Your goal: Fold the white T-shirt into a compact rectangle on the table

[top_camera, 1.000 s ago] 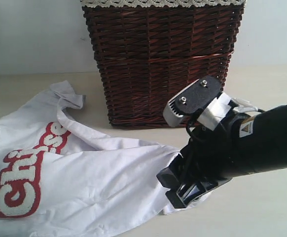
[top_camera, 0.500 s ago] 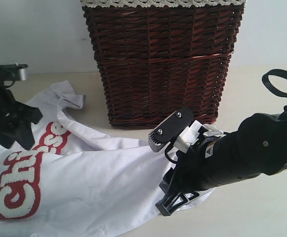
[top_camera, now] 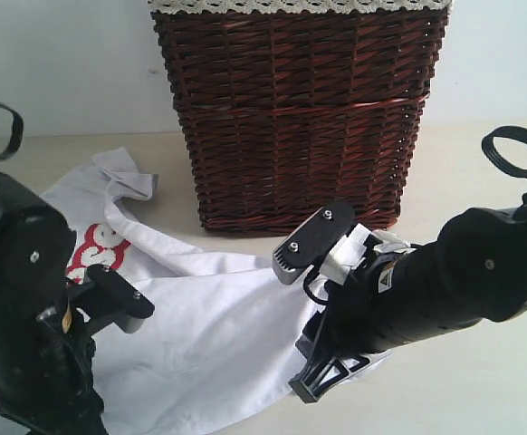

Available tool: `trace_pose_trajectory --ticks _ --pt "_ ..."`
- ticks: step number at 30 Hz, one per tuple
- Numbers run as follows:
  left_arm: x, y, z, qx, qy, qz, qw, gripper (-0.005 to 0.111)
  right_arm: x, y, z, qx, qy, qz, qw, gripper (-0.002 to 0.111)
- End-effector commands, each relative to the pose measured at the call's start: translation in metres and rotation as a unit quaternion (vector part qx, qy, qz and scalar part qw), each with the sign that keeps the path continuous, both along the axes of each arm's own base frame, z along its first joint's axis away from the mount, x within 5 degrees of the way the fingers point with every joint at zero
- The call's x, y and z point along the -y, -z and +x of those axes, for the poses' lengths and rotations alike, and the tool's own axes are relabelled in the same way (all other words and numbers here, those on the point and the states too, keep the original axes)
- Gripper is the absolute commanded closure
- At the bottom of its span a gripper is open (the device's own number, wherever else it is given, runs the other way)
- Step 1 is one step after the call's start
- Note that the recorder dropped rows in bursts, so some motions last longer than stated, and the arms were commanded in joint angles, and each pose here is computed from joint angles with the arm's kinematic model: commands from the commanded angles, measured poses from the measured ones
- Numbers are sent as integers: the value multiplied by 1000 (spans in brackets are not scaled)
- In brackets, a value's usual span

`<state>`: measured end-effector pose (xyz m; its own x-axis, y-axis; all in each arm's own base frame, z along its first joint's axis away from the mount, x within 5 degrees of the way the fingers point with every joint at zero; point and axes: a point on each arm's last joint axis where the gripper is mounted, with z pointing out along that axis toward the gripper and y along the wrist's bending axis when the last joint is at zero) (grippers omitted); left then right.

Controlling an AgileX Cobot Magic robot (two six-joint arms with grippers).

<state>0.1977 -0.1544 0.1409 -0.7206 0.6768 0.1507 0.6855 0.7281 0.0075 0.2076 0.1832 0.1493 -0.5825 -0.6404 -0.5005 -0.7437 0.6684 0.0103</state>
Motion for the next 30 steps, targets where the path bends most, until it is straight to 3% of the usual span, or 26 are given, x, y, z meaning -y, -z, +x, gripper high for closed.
trace_pose_trajectory --ticks 1,4,6,10,11,16,20,23,26,28,30 --pt "-1 15 -4 26 -11 -4 1000 57 1 -2 -1 3 -5 -1 1000 67" --pt "-2 19 -6 8 -6 10 1000 58 1 -2 -1 3 -6 -2 1000 67" --pt "-1 18 -5 6 -2 11 1000 64 1 -2 -1 3 -6 -2 1000 67" --pt "2 15 0 16 2 7 1000 104 1 -2 -1 3 -6 -2 1000 67" --pt "3 13 1 19 8 7 1000 106 1 -2 -1 3 -6 -2 1000 67" --pt "11 -10 22 49 35 25 998 107 1 -2 -1 3 -6 -2 1000 67" --pt "22 -45 55 157 80 26 984 107 1 -2 -1 3 -6 -2 1000 67" --pt "34 -60 75 248 95 -13 964 107 1 -2 -1 3 -6 -2 1000 67" --pt "44 -62 87 301 108 -73 945 105 1 -2 -1 3 -6 -2 1000 67" --pt "44 -59 92 314 115 -76 939 97 1 -2 -1 3 -6 -2 1000 67" --pt "39 -53 99 320 101 -63 940 81 1 -2 -1 3 -6 -2 1000 67"
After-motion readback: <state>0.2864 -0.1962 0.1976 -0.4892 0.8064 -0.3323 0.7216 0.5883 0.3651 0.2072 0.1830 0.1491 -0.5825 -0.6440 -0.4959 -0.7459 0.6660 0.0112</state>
